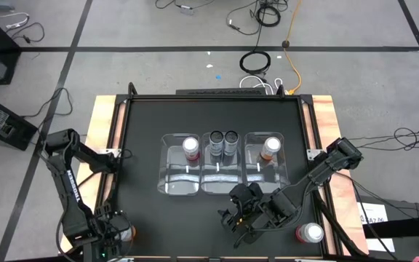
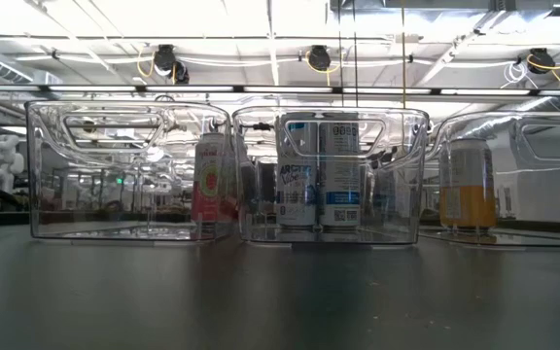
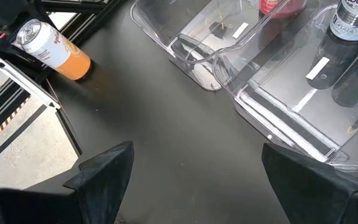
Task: Sort soda cans
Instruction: Put the yellow-white soda can into the right transparent bin
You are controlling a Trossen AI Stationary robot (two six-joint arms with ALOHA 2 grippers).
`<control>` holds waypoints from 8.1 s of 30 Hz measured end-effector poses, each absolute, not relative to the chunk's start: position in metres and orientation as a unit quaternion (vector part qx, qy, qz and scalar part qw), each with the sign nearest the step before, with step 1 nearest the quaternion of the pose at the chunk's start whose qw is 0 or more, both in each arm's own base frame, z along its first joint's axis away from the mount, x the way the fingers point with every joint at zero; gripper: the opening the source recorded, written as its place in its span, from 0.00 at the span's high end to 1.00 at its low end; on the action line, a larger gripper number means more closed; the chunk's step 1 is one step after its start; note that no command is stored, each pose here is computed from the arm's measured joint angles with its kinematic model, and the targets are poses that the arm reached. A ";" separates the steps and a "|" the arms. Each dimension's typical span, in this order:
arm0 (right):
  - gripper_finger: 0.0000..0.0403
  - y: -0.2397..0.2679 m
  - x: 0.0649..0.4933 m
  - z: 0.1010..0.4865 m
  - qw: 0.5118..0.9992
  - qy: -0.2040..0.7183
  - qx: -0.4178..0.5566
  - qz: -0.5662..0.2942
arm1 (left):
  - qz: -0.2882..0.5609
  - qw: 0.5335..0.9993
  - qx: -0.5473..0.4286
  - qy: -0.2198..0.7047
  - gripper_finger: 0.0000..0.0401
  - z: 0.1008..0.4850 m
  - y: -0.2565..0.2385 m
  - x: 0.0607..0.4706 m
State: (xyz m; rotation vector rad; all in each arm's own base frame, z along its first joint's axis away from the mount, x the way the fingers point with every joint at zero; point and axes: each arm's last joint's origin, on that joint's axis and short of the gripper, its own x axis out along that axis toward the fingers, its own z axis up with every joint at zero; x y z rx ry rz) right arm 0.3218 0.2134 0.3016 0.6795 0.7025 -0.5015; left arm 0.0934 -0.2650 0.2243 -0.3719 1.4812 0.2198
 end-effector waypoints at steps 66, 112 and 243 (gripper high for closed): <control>0.14 0.248 0.133 0.341 0.871 0.416 0.154 -0.212 | 0.059 0.769 -0.223 0.597 0.18 0.237 -0.165 0.432; 0.14 0.249 0.131 0.327 0.864 0.413 0.169 -0.234 | 0.073 0.793 -0.251 0.550 0.16 0.240 -0.183 0.433; 0.14 0.254 0.133 0.326 0.865 0.411 0.187 -0.218 | 0.054 0.793 -0.177 0.581 0.01 0.227 -0.198 0.418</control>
